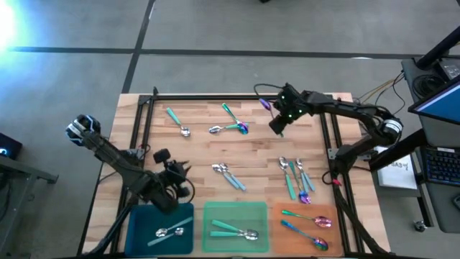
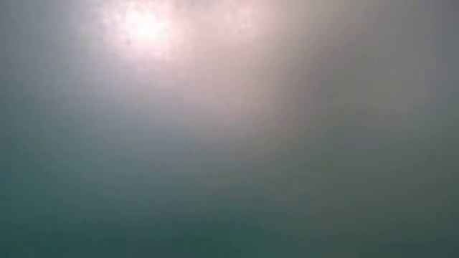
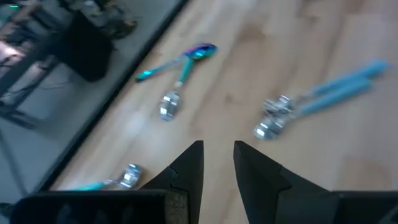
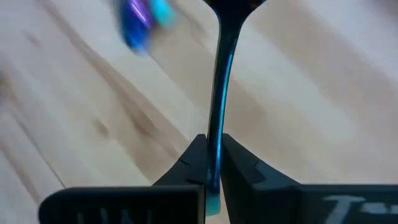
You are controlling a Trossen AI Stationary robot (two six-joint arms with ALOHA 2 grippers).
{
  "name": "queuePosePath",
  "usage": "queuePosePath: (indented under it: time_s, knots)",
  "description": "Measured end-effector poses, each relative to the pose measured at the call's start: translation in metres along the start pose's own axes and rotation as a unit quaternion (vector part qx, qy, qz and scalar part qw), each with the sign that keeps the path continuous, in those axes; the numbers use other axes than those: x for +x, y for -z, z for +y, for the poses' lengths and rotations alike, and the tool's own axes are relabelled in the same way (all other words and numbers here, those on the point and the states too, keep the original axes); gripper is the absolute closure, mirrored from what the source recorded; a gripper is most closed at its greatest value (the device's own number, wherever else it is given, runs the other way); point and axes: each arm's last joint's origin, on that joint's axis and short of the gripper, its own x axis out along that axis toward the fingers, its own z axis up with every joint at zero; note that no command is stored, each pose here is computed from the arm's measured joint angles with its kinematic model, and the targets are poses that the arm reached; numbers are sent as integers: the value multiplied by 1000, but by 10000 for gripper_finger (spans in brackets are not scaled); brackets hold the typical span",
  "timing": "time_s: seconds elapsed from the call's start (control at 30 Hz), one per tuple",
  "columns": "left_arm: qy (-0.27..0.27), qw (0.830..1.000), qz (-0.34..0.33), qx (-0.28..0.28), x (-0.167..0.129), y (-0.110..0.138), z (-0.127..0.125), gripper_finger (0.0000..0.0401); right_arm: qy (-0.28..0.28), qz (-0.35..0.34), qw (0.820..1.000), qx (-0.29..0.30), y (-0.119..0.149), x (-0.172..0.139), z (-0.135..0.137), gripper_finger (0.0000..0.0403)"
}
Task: Sort silverware by color (type)
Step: Put the blue spoon into the orange bin
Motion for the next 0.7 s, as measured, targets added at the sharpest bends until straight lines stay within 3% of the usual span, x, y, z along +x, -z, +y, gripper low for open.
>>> queuePosePath:
  time_s: [0.13, 0.3, 0.53, 0.7]
  knots:
    - [-45, 999, -15, -27, 12, -7, 8, 328, -50, -93, 993, -60, -13, -4, 31, 390]
    - [-93, 994, -35, -53, 27, -11, 16, 328, -107, -170, 970, -138, -19, -5, 73, 390]
    - [-124, 990, 13, -67, 50, -7, 29, 328, -142, -170, 958, -182, -8, -3, 106, 390]
    - [-154, 984, 66, -65, 70, 9, 42, 328, -154, -136, 961, -183, 4, -2, 118, 390]
